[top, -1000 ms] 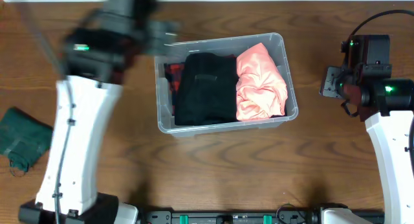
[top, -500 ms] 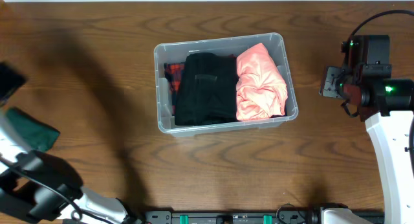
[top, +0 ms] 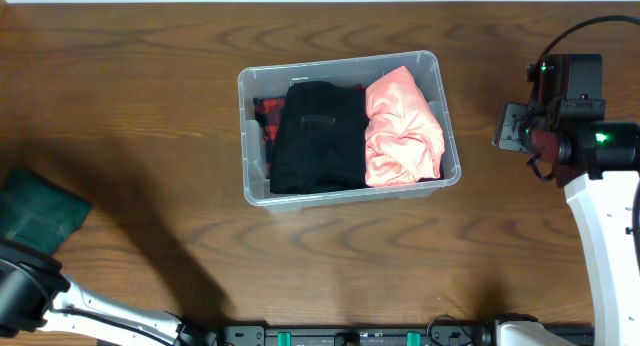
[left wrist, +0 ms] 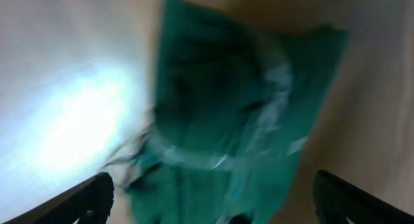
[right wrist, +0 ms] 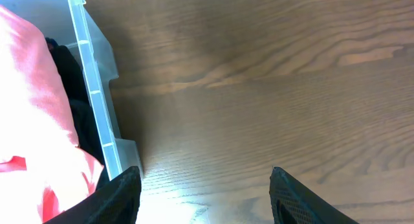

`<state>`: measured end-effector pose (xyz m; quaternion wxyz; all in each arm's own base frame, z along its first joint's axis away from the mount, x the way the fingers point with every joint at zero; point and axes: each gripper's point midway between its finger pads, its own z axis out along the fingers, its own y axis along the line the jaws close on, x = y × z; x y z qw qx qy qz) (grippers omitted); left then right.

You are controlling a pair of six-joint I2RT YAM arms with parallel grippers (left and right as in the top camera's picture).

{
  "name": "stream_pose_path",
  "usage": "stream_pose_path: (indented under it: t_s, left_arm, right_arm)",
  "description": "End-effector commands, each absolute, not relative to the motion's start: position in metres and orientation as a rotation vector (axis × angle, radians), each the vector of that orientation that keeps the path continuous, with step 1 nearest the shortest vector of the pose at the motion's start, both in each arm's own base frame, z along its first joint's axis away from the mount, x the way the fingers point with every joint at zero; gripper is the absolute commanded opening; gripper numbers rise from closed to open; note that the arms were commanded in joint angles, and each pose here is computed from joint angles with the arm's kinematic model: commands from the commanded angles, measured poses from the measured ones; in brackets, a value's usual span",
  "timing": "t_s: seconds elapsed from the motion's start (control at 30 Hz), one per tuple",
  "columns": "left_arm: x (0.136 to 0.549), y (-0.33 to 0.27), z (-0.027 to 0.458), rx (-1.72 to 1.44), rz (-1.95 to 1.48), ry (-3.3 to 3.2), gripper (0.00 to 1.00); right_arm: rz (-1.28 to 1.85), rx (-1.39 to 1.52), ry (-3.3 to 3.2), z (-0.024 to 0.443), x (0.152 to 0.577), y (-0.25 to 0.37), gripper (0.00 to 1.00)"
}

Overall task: Pack container
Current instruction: 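Move the left gripper to the dark green cloth and grasp it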

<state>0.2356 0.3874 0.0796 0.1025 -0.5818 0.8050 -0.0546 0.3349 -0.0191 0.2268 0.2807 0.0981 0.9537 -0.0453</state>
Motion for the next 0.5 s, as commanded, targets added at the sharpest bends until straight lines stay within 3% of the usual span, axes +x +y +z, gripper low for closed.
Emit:
stream_pose_path:
  t_s: [0.0, 0.27, 0.47]
  left_arm:
    - [0.257, 0.367, 0.061, -1.537, -0.386, 2.426, 0.98]
    - [0.245, 0.344, -0.002, -1.577, -0.461, 2.481, 0.98]
    - [0.232, 0.333, -0.022, -1.611, -0.446, 2.520, 0.98]
  right_arm:
    - [-0.133, 0.271, 2.543, 0.231, 0.333, -0.023, 0.62]
    - [-0.132, 0.271, 2.533, 0.232, 0.335, -0.023, 0.62]
    - [-0.132, 0.271, 2.535, 0.232, 0.335, -0.023, 0.62]
